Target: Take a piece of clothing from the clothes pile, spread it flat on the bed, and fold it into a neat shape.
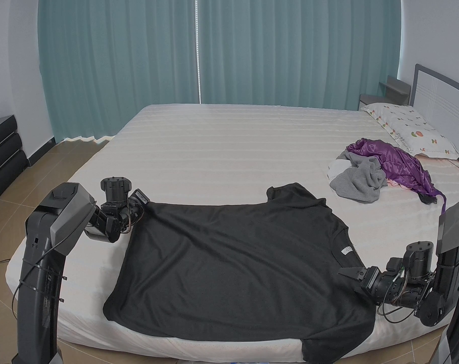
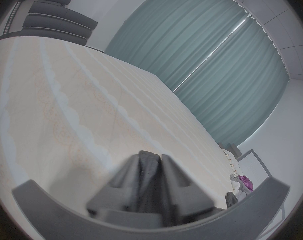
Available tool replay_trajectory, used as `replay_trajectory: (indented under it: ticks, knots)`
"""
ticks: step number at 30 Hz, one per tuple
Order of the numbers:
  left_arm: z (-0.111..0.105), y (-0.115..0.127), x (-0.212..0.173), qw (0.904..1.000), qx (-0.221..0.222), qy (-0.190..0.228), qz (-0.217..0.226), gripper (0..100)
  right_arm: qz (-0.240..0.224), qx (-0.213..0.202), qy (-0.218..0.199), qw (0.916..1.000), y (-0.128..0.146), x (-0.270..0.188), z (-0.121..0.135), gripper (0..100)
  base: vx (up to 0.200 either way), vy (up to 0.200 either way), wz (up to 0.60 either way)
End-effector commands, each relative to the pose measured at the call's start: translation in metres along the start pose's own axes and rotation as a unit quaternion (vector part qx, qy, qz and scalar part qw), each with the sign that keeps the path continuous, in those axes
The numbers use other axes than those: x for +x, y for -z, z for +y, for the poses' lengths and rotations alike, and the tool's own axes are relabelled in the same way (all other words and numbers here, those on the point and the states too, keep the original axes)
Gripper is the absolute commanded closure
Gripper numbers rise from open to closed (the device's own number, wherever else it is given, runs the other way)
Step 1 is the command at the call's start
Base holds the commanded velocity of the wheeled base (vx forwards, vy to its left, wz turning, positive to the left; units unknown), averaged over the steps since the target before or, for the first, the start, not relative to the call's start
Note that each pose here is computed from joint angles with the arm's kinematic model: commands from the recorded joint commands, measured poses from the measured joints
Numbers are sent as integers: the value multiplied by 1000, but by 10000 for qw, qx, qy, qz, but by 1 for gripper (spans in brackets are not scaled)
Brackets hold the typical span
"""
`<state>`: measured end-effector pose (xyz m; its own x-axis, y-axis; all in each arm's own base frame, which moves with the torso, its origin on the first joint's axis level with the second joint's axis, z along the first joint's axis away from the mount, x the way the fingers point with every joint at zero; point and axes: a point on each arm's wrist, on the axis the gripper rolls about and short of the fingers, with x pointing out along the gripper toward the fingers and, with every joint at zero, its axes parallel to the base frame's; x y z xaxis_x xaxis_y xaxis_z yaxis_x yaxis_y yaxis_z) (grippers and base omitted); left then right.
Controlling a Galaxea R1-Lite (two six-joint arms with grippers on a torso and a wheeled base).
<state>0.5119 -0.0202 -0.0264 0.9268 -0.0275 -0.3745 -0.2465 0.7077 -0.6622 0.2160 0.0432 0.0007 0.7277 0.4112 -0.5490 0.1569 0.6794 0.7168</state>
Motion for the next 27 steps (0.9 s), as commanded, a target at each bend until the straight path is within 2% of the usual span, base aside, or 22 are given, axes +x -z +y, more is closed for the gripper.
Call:
replay_trajectory:
  ticks: [1,11,13,15,16,21,27]
  knots:
    - [-2,-2,-2,10000,-8,19,-27,100,2,-3,4,10000,2,-3,0,0,0,0,0]
    - [-10,-11,-9,9997,-43,-26,-239,100,-535,-227,-413,9975,-23,24,14,0,0,0,0]
    - [-12,-12,-12,9997,-56,-10,-245,100,-990,-345,-523,9931,-41,45,23,0,0,0,0]
    - [-13,-14,-12,9996,-74,-9,-255,100,-1098,-372,-537,9918,-47,54,26,0,0,0,0]
    - [-14,-14,-13,9996,-110,8,-261,100,-1203,-433,-589,9900,-61,68,36,0,0,0,0]
    - [-14,-15,-14,9995,-189,-6,-255,100,-1250,-469,-625,9891,-98,100,62,0,0,0,0]
    - [-10,-12,-17,9996,-197,-78,-187,100,-1027,-657,-277,9922,-129,144,75,0,0,0,0]
